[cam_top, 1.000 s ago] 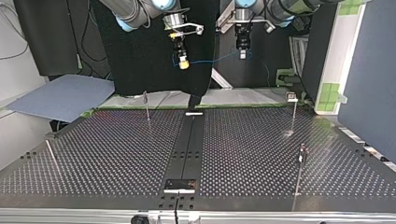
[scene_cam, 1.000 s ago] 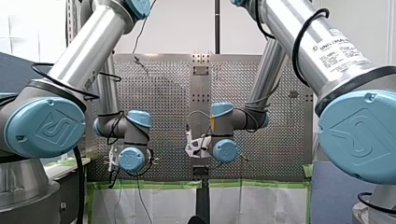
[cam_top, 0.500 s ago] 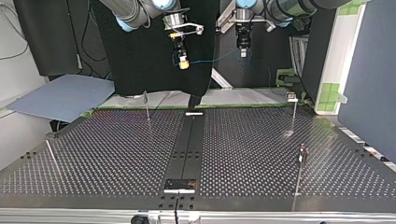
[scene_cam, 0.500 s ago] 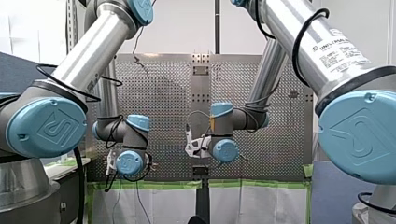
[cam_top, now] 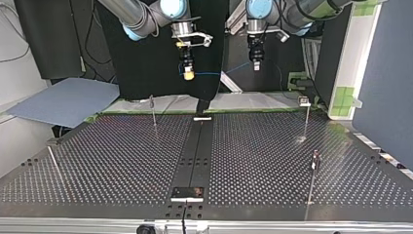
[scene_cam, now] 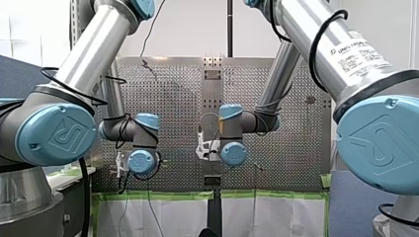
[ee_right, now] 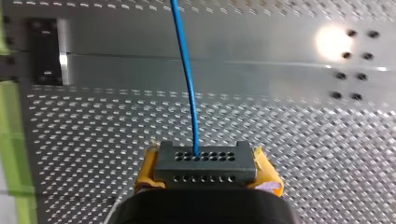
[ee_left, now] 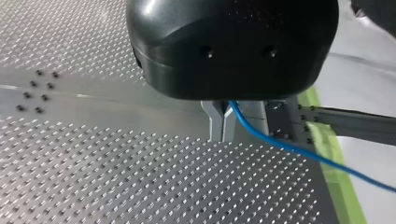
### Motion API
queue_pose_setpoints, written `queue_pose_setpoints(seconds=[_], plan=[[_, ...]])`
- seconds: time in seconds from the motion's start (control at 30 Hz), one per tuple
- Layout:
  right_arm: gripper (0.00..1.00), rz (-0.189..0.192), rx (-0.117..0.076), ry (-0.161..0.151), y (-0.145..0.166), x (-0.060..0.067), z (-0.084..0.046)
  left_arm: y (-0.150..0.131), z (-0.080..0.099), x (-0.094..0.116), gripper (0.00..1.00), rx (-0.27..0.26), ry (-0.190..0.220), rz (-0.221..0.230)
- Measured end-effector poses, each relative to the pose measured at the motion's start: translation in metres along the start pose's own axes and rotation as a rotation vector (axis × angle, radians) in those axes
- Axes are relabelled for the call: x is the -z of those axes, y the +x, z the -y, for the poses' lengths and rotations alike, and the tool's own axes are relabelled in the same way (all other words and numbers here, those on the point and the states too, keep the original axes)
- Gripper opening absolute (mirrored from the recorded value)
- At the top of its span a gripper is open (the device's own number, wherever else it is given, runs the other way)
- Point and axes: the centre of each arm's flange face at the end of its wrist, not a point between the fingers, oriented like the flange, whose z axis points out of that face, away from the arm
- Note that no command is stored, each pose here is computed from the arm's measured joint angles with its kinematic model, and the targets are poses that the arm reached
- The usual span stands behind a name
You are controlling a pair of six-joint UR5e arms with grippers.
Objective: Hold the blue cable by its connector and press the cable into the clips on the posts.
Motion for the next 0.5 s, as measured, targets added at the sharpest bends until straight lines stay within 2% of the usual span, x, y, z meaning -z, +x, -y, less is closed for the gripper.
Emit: queue_pose_setpoints(seconds=[0.17, 0.2, 0.3, 0.5], plan=[[0.0, -0.021, -0.052, -0.005, 0.03, -0.007, 0.0, -0.013, -0.004, 0.001, 0.02, 0.036, -0.036, 0.004], [0.0, -0.023, -0.057, -0.004, 0.035, -0.008, 0.0, -0.016, -0.005, 0.001, 0.02, 0.039, -0.042, 0.005], [0.0, -0.027, -0.067, -0.005, 0.049, -0.008, -0.001, -0.024, -0.007, 0.001, 0.02, 0.046, -0.062, 0.008], [0.0, -0.029, -0.071, 0.002, 0.075, -0.004, -0.004, -0.041, -0.011, 0.003, 0.02, 0.07, -0.09, 0.012]])
